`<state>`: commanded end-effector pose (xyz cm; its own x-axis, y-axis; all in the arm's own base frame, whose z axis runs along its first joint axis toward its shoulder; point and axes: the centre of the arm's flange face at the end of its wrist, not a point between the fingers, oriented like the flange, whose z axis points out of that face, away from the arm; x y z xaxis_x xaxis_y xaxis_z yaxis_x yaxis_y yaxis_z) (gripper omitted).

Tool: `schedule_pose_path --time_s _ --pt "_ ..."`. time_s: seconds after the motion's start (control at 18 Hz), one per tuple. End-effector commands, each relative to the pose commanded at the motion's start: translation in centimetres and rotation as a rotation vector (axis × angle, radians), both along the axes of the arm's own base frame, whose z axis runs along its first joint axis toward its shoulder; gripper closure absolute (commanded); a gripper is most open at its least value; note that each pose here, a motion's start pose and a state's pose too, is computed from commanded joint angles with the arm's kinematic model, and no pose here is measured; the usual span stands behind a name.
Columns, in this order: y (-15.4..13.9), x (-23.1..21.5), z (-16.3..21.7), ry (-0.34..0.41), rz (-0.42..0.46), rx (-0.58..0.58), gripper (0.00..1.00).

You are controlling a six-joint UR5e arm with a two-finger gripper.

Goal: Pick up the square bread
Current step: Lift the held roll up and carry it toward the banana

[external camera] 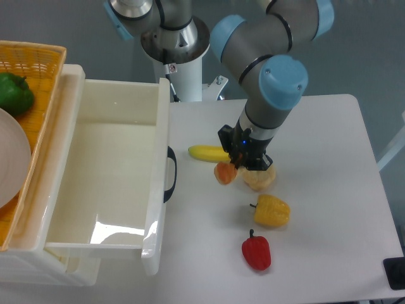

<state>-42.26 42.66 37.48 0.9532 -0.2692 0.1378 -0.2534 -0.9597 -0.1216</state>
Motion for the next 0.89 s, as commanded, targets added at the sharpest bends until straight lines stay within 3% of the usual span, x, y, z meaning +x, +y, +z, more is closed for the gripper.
schedule_pose_path --time_s 0.22,0.39,0.89 --pt "-0.2 -0.1 0.1 0.002 0.001 -0.009 1.00" --pt "-2.5 0.0 0.2 0.000 -0.002 -0.006 1.00" --pt "-2.9 -0.1 0.4 0.001 0.000 -0.007 1.00"
